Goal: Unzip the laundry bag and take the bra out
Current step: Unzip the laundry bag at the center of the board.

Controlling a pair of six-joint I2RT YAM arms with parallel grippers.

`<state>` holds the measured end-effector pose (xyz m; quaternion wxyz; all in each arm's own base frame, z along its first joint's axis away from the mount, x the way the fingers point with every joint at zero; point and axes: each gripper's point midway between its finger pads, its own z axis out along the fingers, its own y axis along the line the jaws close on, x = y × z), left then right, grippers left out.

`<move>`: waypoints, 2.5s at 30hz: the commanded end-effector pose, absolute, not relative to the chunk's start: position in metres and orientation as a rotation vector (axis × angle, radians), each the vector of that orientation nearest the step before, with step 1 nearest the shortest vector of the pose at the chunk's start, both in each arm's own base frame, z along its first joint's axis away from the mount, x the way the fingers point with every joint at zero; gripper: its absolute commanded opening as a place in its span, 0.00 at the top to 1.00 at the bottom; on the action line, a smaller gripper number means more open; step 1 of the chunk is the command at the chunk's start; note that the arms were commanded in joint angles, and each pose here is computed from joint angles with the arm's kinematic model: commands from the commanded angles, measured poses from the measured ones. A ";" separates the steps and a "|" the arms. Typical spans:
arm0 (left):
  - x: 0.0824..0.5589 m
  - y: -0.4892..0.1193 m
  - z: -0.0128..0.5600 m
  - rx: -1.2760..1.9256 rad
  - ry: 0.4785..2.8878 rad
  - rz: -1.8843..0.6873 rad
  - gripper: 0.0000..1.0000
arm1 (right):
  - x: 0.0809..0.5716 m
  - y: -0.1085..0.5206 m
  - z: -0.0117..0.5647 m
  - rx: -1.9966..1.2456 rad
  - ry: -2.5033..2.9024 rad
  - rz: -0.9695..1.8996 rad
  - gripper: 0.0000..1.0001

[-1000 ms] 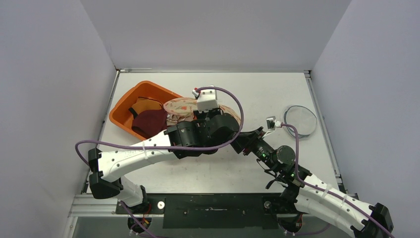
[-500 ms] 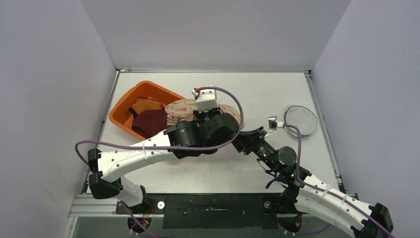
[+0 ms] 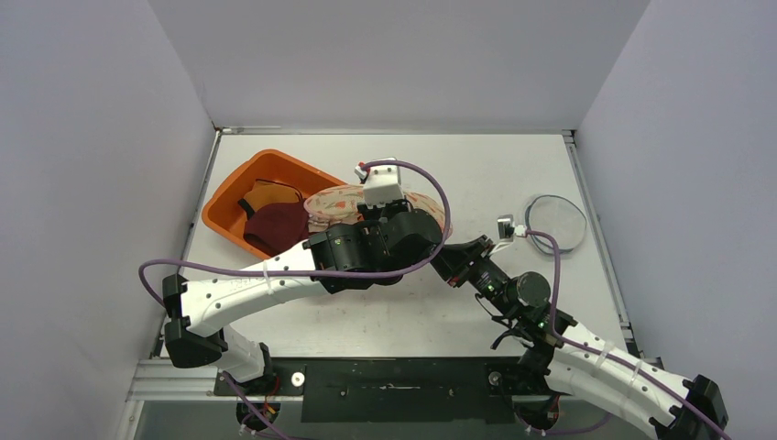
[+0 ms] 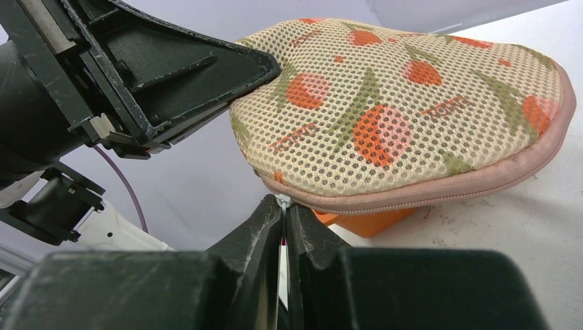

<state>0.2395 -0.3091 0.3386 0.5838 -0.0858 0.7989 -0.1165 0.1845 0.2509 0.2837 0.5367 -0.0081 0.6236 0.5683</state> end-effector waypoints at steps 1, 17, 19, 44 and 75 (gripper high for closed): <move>0.241 -0.300 0.356 -0.258 1.819 -0.310 1.00 | 0.181 0.247 0.296 -0.033 1.432 1.357 0.95; 0.234 -0.328 0.338 -0.150 1.860 -0.444 1.00 | 0.194 0.198 0.231 -0.009 1.716 0.930 0.95; 0.233 -0.334 0.335 -0.124 1.867 -0.461 1.00 | 0.193 0.190 0.221 0.011 1.739 0.895 0.95; 0.274 -0.427 0.220 0.259 1.906 -0.977 1.00 | 0.174 0.169 0.154 0.013 1.885 0.833 0.95; 0.184 -0.345 0.117 -0.518 2.273 -1.152 0.04 | 0.166 0.249 0.097 -0.181 1.987 0.921 0.95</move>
